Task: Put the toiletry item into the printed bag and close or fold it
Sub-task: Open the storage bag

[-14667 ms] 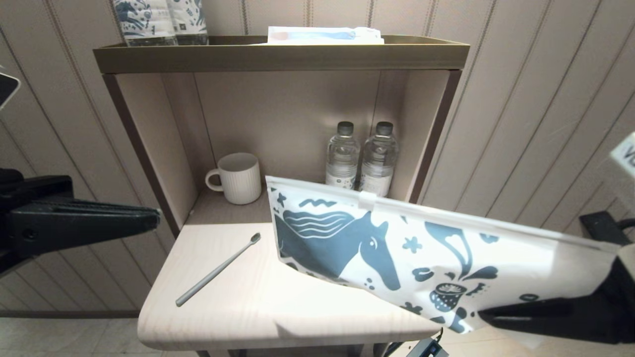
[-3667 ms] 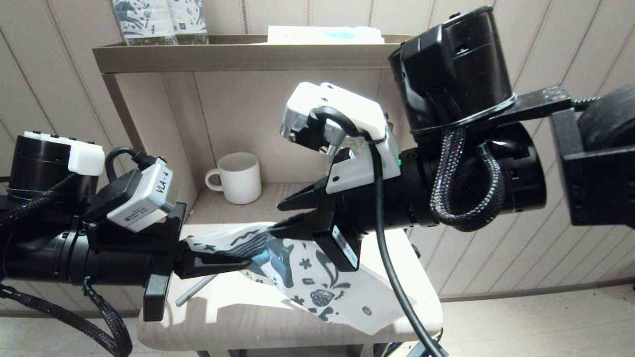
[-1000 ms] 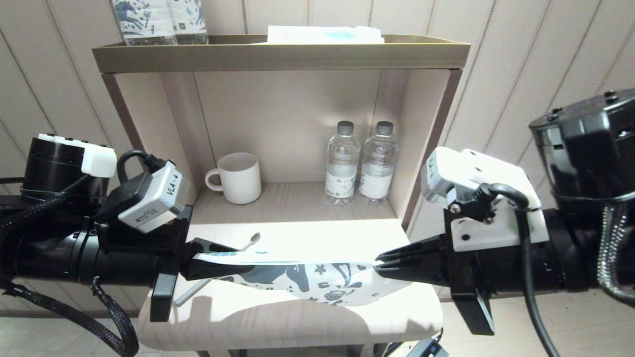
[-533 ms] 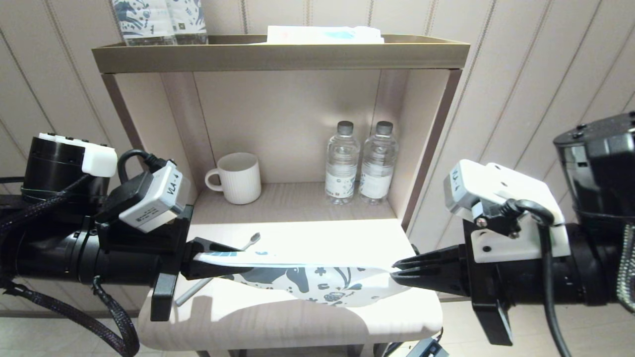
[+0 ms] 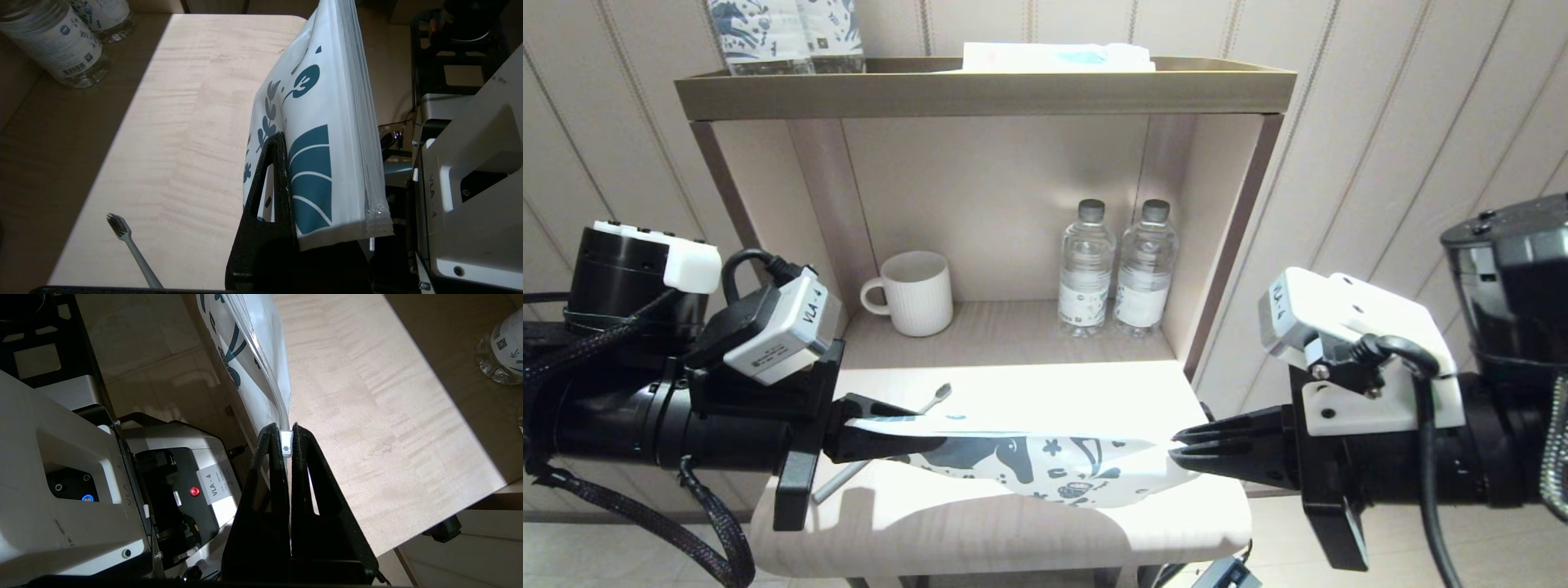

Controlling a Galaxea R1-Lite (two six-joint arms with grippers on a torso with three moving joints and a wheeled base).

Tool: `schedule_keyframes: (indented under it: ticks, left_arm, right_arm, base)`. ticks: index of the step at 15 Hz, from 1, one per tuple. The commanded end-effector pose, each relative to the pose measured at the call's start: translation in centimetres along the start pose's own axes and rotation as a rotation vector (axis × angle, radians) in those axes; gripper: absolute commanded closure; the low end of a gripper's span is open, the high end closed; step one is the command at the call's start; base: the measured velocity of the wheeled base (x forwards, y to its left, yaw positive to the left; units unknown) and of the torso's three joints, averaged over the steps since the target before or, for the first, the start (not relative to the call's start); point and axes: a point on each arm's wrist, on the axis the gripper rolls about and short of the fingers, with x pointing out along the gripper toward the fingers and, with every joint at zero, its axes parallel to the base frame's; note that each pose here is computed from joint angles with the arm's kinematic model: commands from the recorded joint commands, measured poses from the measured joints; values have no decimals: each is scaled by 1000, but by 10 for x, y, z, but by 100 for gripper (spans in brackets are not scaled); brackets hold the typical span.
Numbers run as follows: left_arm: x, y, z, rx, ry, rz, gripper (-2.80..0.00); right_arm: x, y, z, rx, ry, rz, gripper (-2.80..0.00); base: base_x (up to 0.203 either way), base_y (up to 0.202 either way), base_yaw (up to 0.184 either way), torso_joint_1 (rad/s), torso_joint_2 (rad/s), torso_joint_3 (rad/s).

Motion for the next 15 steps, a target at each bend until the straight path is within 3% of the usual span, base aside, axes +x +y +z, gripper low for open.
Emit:
schedule_keyframes:
  ticks: [1,2,3,10,15]
  left_arm:
    - [2,-1,2,10,-6,-13,0]
    - [3,-2,2,9,-5,-17,0]
    - [3,-2,1,8,-4,-18,0]
    - [4,-1,1,6,-1,-18,0]
    - [5,1,2,-3,-5,-17,0]
  right_arm:
    - [3,-1,1,-1,6,9,0]
    - [4,0,-1,-2,11,9,0]
    - [4,-1,-1,-5,8,7,-280]
    - [4,-1,1,-9,1,6,-280]
    - [3,6,-18,33,18,28,-280]
  base:
    - [0,0,0,0,0,0]
    - [0,0,0,0,0,0]
    - [0,0,0,0,0,0]
    - [0,0,0,0,0,0]
    - [0,0,0,0,0,0]
